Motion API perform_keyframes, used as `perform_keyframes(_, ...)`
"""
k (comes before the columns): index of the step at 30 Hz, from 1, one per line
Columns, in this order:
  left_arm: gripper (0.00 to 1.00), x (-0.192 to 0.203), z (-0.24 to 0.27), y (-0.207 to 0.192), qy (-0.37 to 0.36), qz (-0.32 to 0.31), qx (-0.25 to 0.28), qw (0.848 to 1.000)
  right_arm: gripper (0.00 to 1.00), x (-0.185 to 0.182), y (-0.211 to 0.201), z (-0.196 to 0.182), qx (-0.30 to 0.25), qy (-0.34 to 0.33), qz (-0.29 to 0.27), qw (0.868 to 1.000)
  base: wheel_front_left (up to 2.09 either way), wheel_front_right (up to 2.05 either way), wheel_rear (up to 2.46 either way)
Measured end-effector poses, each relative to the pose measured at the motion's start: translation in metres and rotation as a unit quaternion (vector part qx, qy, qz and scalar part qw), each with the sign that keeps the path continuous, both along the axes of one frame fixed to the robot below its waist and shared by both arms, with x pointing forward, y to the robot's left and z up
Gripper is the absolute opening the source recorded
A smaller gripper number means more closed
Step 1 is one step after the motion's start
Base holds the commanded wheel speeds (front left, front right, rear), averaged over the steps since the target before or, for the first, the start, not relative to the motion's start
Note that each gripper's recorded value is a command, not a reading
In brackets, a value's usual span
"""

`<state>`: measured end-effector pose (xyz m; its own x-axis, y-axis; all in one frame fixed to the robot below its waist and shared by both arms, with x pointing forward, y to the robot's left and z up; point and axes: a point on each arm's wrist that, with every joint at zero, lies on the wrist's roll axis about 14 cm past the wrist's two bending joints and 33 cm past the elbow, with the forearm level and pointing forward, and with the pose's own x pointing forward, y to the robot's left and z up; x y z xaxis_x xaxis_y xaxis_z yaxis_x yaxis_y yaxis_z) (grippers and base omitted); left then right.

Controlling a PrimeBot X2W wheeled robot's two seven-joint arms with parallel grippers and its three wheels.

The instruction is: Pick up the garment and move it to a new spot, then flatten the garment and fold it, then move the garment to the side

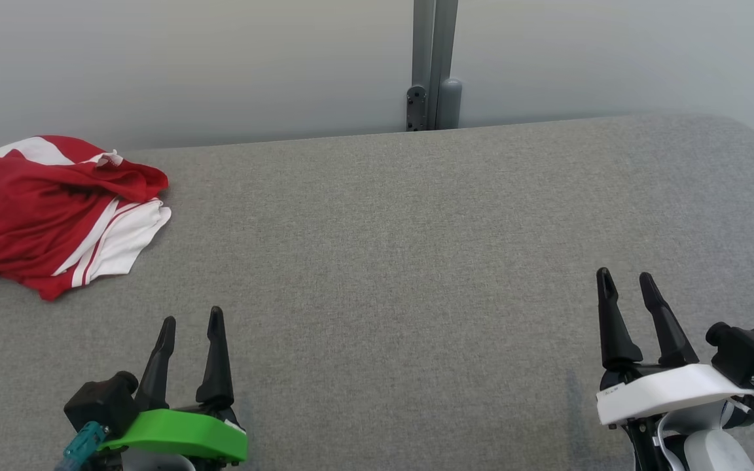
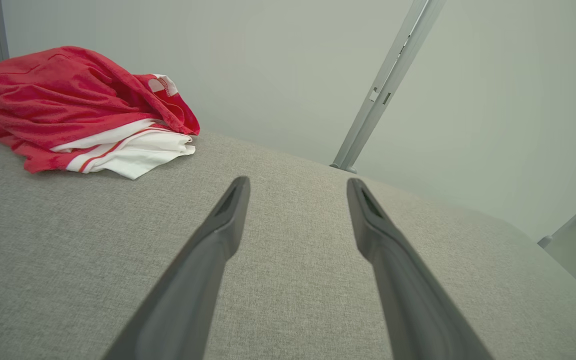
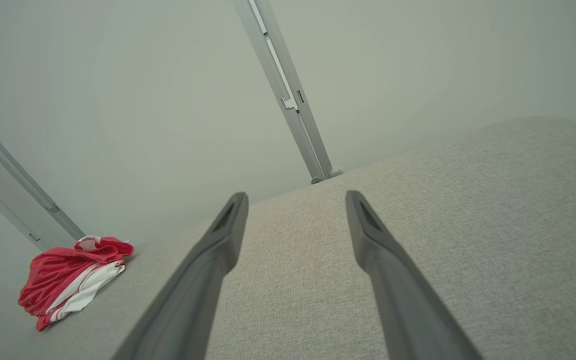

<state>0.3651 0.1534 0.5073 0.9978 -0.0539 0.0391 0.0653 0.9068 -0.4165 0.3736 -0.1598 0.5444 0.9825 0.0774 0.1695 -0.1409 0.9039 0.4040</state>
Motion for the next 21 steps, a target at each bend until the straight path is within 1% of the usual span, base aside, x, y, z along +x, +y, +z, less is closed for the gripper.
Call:
perform_keyframes(8,1.0,-0.001,-0.003,-0.003,-0.002,-0.003,0.042,0.999,1.0,-0.001,0.005,0.0,-0.046,-0.008,0.003,0.999,0.0,0.0,0.0)
perform_keyframes(21,1.0,-0.005,-0.012,-0.005,0.001,-0.008,0.084,0.996,1.0,-0.003,0.012,-0.002,-0.103,-0.016,0.01,0.995,0.0,0.0,0.0)
